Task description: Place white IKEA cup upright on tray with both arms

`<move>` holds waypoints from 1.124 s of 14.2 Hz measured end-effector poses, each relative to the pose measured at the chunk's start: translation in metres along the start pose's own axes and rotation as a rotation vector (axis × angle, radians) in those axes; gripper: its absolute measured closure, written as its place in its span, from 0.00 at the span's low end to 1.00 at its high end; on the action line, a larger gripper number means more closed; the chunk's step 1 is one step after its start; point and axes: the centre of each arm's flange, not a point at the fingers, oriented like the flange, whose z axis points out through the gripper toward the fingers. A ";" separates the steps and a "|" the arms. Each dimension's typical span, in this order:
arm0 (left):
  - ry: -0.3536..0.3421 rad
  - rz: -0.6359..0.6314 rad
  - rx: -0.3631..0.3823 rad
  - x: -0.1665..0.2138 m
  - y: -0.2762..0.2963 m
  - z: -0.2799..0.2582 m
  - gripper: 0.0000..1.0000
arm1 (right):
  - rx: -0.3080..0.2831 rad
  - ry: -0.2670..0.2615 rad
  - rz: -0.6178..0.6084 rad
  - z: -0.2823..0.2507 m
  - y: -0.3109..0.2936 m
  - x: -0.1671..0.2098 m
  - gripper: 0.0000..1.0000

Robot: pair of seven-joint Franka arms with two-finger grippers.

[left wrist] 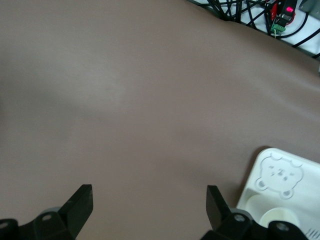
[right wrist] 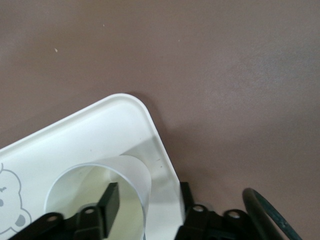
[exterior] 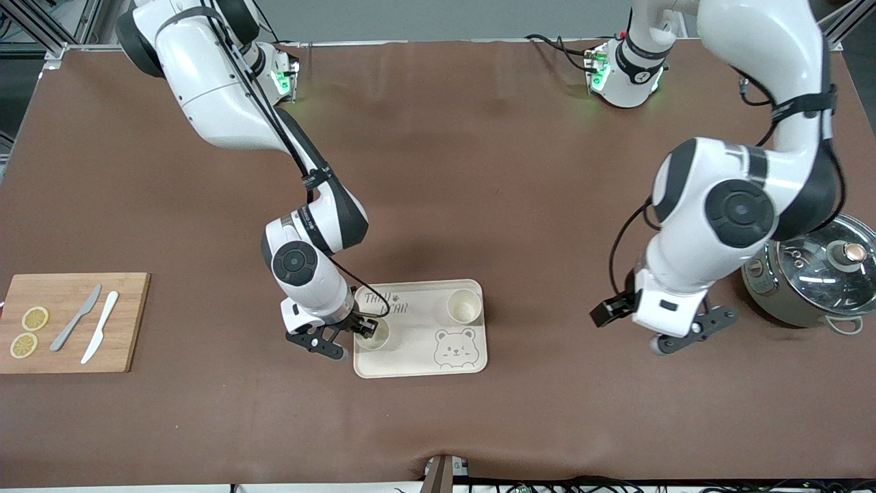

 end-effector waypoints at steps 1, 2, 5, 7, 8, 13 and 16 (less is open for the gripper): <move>-0.005 0.023 0.003 0.002 -0.009 -0.008 0.00 | 0.003 0.004 0.000 -0.004 -0.001 0.002 0.30; -0.009 0.049 0.007 0.005 -0.019 -0.015 0.00 | -0.003 -0.001 0.000 -0.010 -0.002 0.003 0.20; -0.012 0.115 0.008 0.013 -0.057 -0.036 0.00 | -0.049 -0.035 -0.013 -0.059 -0.004 0.005 0.00; -0.009 0.138 0.006 0.017 -0.079 -0.047 0.00 | -0.085 -0.064 -0.048 -0.118 0.001 0.007 0.00; -0.010 0.151 0.006 0.017 -0.089 -0.052 0.00 | -0.099 -0.077 -0.060 -0.152 0.006 0.007 0.00; -0.023 0.217 0.009 0.008 -0.135 -0.078 0.00 | -0.145 -0.160 -0.134 -0.336 0.053 -0.024 0.00; -0.032 0.244 0.010 0.004 -0.161 -0.095 0.00 | -0.133 -0.147 -0.223 -0.415 0.104 -0.052 0.00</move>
